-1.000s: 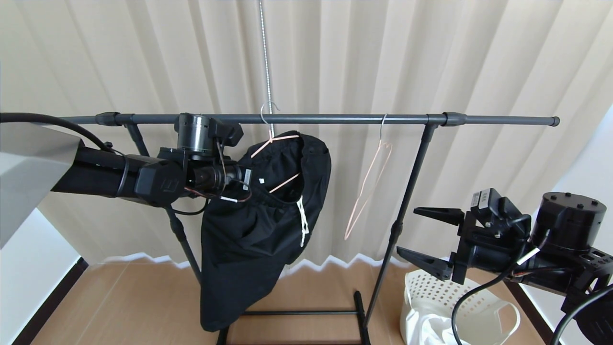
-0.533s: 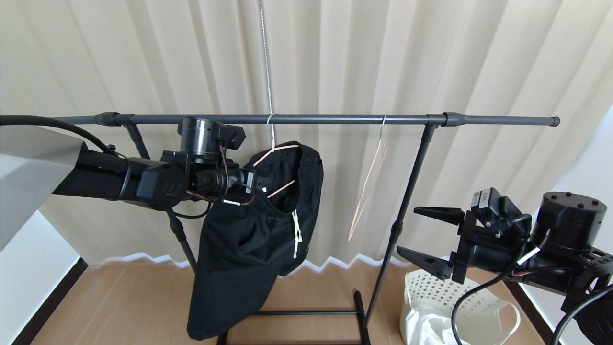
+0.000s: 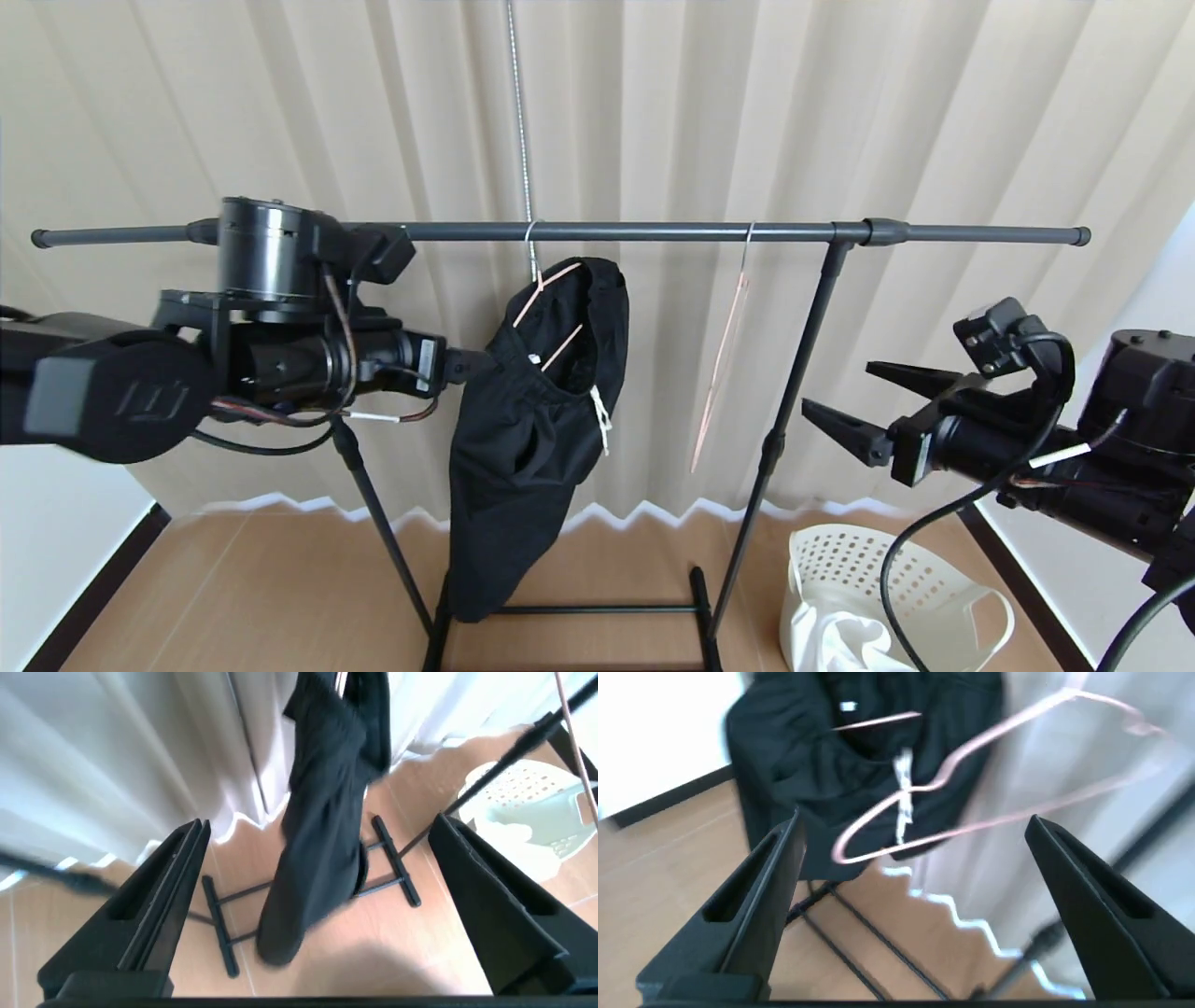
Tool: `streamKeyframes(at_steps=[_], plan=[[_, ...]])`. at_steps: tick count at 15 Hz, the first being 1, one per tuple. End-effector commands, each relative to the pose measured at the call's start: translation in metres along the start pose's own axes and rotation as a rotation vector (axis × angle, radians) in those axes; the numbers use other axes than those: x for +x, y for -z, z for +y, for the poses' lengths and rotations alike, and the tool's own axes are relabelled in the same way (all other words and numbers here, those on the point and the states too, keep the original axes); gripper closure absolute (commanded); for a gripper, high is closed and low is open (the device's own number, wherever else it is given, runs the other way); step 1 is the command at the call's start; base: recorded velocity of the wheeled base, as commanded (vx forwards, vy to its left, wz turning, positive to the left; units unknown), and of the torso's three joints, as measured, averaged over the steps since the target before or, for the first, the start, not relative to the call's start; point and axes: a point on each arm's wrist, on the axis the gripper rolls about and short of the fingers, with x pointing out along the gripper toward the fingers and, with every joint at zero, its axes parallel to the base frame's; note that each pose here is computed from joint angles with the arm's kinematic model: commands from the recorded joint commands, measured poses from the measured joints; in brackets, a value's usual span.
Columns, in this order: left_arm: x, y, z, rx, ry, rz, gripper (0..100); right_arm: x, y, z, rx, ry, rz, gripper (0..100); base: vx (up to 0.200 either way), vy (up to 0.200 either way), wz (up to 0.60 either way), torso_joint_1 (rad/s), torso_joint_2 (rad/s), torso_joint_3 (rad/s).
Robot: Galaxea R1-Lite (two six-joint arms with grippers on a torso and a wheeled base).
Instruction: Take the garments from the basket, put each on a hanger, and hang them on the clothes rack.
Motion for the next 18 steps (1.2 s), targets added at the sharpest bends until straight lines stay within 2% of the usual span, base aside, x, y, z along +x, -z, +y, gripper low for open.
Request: streamKeyframes(at_steps=[1, 2, 3, 7, 8, 9, 10, 12, 16, 18], plan=[[-0.07, 0.02, 0.008, -0.015, -0.027, -0.041, 0, -0.031, -0.035, 0.02, 0.083, 0.144, -0.015, 0, 0.0, 0.0, 0.0, 0.0, 0.0, 0.0], [-0.077, 0.026, 0.008, -0.017, -0.028, -0.038, 0, -0.037, -0.035, 0.024, 0.107, 0.146, -0.006, 0, 0.0, 0.0, 0.0, 0.0, 0.0, 0.0], [-0.094, 0.04, 0.006, -0.017, -0.025, -0.035, 0, -0.059, -0.028, 0.029, 0.132, 0.156, 0.005, 0, 0.0, 0.0, 0.0, 0.0, 0.0, 0.0], [-0.137, 0.074, 0.002, -0.015, -0.024, -0.053, 0, -0.106, 0.007, 0.04, 0.12, 0.165, 0.035, 0, 0.0, 0.0, 0.0, 0.0, 0.0, 0.0], [-0.15, 0.094, 0.0, -0.014, -0.023, -0.043, 0, -0.124, 0.02, 0.043, 0.109, 0.161, 0.03, 0, 0.0, 0.0, 0.0, 0.0, 0.0, 0.0], [-0.156, 0.104, 0.0, -0.012, -0.023, -0.041, 0, -0.133, 0.026, 0.044, 0.106, 0.159, 0.027, 0, 0.0, 0.0, 0.0, 0.0, 0.0, 0.0], [-0.167, 0.121, -0.002, -0.012, -0.021, -0.041, 0, -0.148, 0.038, 0.046, 0.091, 0.162, 0.022, 0, 0.0, 0.0, 0.0, 0.0, 0.0, 0.0], [-0.181, 0.139, -0.003, -0.013, -0.027, -0.062, 0, -0.17, 0.05, 0.048, 0.071, 0.17, 0.01, 0, 0.0, 0.0, 0.0, 0.0, 0.0, 0.0], [-0.204, 0.183, -0.007, -0.008, -0.031, -0.099, 0, -0.222, 0.088, 0.056, -0.054, 0.143, 0.021, 0, 0.0, 0.0, 0.0, 0.0, 0.0, 0.0], [-0.213, 0.202, -0.008, -0.01, -0.033, -0.131, 0, -0.239, 0.108, 0.059, -0.057, 0.109, 0.019, 0, 0.0, 0.0, 0.0, 0.0, 0.0, 0.0]])
